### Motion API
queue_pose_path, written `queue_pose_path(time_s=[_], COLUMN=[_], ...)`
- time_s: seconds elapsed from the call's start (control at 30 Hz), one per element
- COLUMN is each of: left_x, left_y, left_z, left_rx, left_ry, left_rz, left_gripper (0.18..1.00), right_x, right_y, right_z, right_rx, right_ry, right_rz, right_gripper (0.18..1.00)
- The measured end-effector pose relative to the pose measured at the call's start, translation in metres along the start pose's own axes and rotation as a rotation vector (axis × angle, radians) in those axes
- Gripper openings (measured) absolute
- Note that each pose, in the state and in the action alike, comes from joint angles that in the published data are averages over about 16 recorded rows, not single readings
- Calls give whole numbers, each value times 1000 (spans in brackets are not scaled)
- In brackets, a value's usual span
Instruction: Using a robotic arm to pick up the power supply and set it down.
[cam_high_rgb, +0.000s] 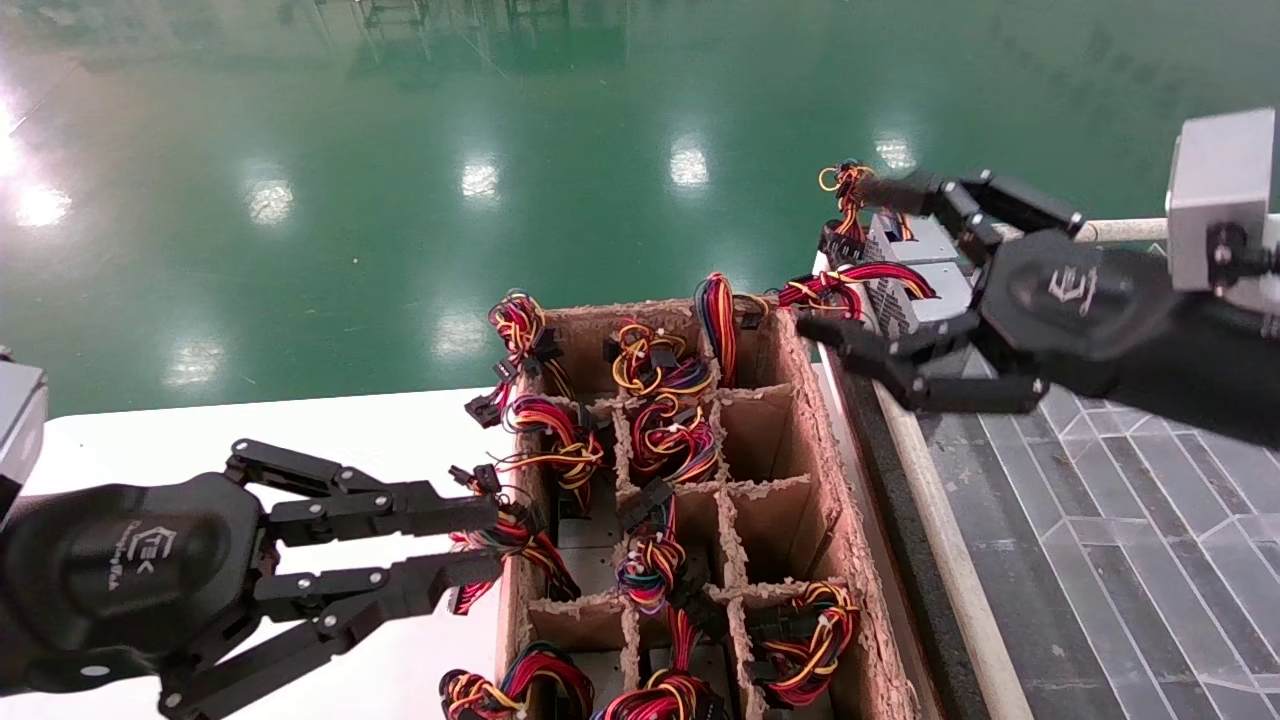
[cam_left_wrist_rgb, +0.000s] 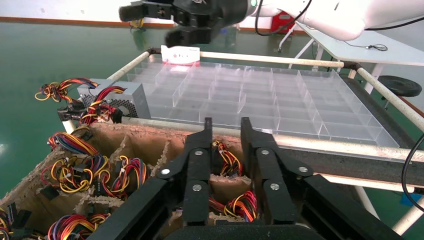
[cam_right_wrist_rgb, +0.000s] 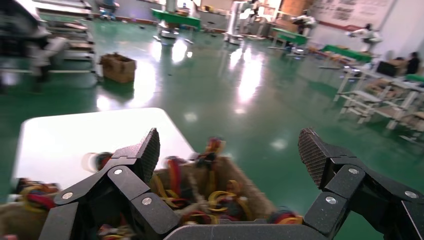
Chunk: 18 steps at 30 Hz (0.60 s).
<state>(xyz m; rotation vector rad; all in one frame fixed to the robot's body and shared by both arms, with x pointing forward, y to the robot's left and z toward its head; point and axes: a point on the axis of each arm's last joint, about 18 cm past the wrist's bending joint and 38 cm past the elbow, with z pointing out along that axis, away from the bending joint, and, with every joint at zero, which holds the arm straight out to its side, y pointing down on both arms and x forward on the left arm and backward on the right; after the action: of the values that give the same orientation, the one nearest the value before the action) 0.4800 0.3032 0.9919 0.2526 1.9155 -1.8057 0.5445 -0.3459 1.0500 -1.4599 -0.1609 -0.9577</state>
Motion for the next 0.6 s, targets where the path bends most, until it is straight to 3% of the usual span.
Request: queue_pose_path(time_s=[0.33,0.6], left_x=[0,0], left_y=[0,0], left_z=[0,0], left_rx=[0,0], left_ry=[0,0], left_rz=[0,0], left_gripper=[424,605], right_x=[-40,-73], right_y=[-2,-4], right_z=[0,-1], right_rx=[3,-1], right_ry=[-128,-233], right_rz=[82,153], right_gripper=[1000,1000])
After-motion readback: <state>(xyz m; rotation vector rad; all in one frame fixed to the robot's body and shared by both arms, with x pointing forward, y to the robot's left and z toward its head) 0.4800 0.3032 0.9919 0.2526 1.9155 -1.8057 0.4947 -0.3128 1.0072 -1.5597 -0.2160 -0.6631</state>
